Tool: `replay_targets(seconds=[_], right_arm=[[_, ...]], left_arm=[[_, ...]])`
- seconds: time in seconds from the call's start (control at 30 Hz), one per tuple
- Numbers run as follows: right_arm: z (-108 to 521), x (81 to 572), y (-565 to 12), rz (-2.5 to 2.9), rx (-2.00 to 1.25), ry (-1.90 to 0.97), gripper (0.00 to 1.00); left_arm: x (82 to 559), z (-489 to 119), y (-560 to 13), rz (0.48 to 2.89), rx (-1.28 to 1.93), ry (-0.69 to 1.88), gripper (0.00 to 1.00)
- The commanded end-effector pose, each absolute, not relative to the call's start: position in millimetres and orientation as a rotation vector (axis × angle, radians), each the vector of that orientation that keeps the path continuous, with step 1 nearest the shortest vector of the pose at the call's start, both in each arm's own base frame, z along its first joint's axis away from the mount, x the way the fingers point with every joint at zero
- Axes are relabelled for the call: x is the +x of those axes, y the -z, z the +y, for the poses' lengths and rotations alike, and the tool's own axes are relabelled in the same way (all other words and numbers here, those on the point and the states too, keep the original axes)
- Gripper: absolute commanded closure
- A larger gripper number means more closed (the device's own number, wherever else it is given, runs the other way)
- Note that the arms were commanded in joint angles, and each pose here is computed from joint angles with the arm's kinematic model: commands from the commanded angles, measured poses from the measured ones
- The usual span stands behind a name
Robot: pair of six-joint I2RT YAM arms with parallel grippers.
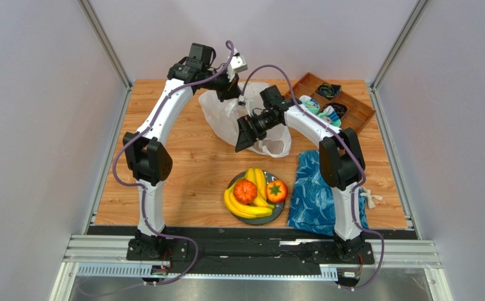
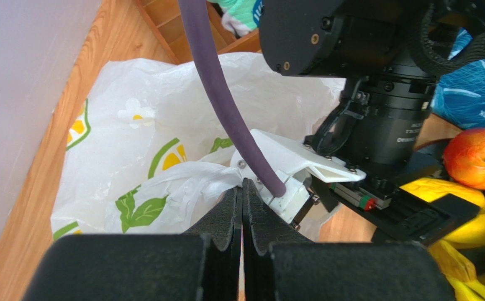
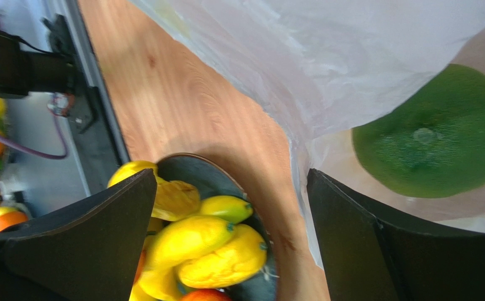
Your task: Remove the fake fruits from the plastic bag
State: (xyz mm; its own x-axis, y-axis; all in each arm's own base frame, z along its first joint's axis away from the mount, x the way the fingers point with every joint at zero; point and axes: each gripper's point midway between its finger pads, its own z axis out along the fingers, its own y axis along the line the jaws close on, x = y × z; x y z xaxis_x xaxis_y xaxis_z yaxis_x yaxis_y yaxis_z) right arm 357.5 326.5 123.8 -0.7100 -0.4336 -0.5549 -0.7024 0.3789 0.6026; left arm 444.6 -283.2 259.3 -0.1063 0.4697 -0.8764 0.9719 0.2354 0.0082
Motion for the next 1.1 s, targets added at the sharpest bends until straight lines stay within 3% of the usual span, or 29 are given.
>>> replay_targets(seconds=[0.0,0.2,0.4,0.47,0.6,1.07], right_arm=[[277.0,424.7,-202.6,2.284,-0.467,-1.326,0.07],[210.8,427.8,-158.9,2.471,-0.438,-0.756,0.0],[221.0,425.8,-186.1,2.348,-0.323,-1.019,0.01],[231.5,435.9,-197.1,2.298,-0.342,-1.059,0.11],[248.1,448.8,-189.3,2.336,-0.377,-0.974,0.16],[287.8,454.8,-130.4,2.451,-0.405,-0.753,0.1]], left_arm=[[295.0,-268.5,-242.8,2.215,1.311,1.314,1.0],[284.5,-266.6,-268.1,2.13,1.296,1.389,1.0],[279.1,-264.8,-269.5,2.127,1.294,1.412,1.0],[277.6,-265.1,-272.7,2.119,1.291,1.419,1.0],[280.0,-263.7,-271.7,2.133,1.281,1.404,1.0],[282.6,-263.3,-273.5,2.128,1.271,1.39,1.0]])
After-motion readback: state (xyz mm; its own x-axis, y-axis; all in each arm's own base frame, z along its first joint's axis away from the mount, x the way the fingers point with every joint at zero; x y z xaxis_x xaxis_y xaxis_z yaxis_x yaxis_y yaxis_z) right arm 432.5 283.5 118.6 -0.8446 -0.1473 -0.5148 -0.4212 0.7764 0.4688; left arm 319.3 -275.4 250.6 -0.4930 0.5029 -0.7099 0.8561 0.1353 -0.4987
